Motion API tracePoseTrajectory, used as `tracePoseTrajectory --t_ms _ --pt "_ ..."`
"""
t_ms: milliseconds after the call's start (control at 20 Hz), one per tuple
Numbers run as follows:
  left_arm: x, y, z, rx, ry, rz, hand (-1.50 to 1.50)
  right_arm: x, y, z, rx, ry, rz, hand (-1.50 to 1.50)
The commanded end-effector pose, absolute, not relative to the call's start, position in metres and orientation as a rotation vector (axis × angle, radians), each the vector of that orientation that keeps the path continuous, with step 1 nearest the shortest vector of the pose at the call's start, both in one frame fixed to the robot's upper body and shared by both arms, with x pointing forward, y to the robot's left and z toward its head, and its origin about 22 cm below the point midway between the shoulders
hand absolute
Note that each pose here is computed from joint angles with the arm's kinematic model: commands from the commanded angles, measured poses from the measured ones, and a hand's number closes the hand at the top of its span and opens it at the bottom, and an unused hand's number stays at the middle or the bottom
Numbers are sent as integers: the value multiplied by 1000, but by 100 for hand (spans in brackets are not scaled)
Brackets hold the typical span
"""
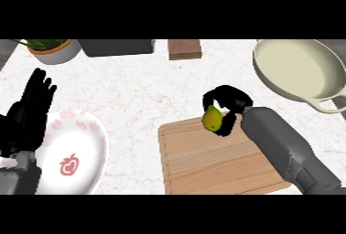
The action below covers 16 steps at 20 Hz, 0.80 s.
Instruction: Pick the pear from the cutting board and place it in the pot
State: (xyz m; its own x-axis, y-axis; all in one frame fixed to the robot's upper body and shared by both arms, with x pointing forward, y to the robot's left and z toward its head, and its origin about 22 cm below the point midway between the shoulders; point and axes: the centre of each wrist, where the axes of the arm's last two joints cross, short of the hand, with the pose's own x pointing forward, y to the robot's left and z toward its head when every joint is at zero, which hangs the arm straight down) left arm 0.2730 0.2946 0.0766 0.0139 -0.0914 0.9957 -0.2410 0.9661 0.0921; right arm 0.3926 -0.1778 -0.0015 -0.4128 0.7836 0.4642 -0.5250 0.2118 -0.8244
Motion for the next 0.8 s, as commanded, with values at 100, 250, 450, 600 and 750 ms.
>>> tracePoseTrajectory --t_ms 100,250,450,600,750 --pt "267 310 80 305 -1554 146 0 401 -200 47 -513 -1604 1080 150" --pt "264 309 77 301 -1553 146 0 404 -191 85 -570 -1716 878 150" --pt "266 305 72 299 -1562 151 0 395 -219 126 -739 -1783 730 150" --pt "255 305 68 274 -1566 112 0 374 -245 138 -790 -1787 604 150" --pt "271 304 87 271 -1579 131 0 352 -276 171 -906 -1768 581 150"
